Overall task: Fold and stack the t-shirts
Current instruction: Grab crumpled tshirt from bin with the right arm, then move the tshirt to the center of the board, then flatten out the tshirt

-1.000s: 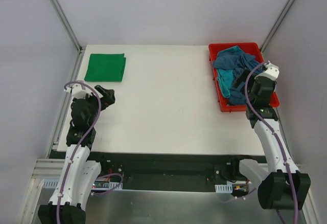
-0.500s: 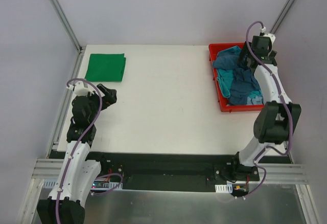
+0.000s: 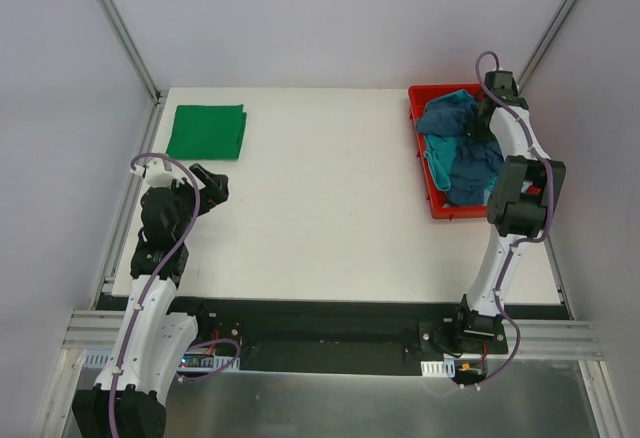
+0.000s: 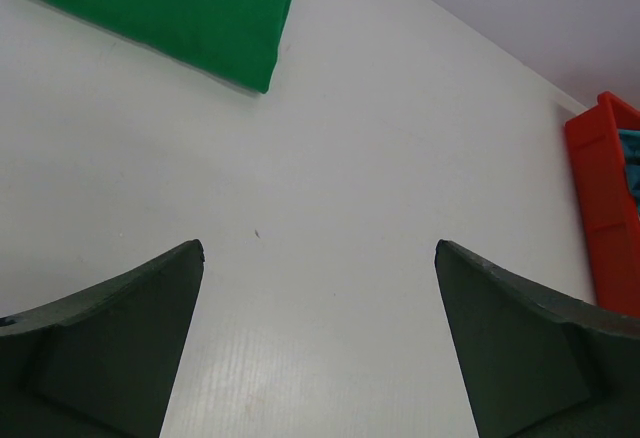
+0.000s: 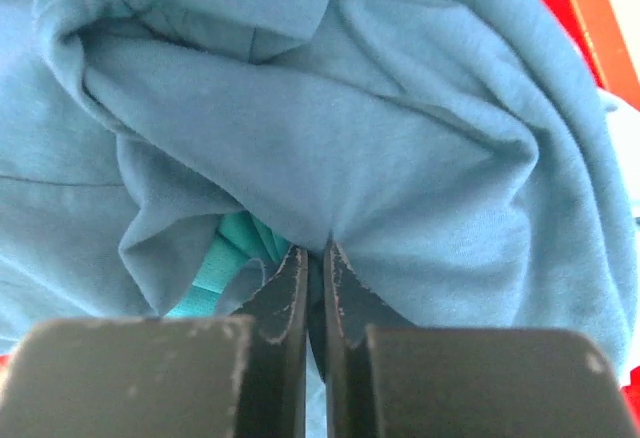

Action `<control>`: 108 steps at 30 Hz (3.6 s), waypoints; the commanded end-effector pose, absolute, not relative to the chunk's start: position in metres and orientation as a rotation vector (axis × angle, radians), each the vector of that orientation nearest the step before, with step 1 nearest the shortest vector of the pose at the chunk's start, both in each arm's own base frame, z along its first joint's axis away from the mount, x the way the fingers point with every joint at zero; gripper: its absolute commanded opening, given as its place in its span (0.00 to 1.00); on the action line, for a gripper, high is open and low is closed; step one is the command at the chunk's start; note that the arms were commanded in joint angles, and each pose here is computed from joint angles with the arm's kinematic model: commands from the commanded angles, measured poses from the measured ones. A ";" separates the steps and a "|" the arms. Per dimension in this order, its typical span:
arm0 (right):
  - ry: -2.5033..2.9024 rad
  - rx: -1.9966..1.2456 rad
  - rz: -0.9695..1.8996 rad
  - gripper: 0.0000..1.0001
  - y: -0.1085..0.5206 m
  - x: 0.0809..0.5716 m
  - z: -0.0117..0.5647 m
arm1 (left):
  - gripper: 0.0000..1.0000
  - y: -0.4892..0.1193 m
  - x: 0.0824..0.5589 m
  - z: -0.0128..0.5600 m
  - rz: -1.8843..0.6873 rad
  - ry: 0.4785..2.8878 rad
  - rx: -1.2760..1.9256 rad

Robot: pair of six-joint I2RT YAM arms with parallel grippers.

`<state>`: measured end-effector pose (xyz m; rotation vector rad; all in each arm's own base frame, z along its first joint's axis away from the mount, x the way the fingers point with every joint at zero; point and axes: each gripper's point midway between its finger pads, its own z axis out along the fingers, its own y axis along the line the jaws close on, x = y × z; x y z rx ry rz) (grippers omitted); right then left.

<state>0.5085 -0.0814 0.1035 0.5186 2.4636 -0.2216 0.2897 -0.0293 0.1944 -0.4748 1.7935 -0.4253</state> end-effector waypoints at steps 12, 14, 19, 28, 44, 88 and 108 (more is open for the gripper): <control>1.914 0.265 -0.018 0.00 -0.038 0.466 0.365 | 0.99 -0.033 0.294 0.224 -0.456 1.724 -0.426; 1.816 0.220 0.064 0.01 -0.017 0.449 0.398 | 0.99 -0.036 0.294 0.224 -0.469 1.727 -0.417; 1.613 0.021 0.288 0.00 0.059 0.404 0.480 | 0.99 -0.038 0.294 0.225 -0.482 1.729 -0.411; 1.391 -0.409 0.640 0.01 0.231 0.337 0.577 | 0.99 -0.042 0.293 0.226 -0.505 1.732 -0.394; 1.769 -0.490 0.252 0.01 0.216 0.374 0.370 | 0.99 -0.025 0.287 0.205 -0.460 1.728 -0.575; 2.347 -0.564 -0.044 0.85 0.320 0.405 0.069 | 0.00 -0.161 0.377 0.028 -0.947 2.583 -0.646; 2.227 -0.393 0.009 0.00 0.283 0.388 0.123 | 0.00 -0.156 0.356 0.085 -0.950 2.480 -0.486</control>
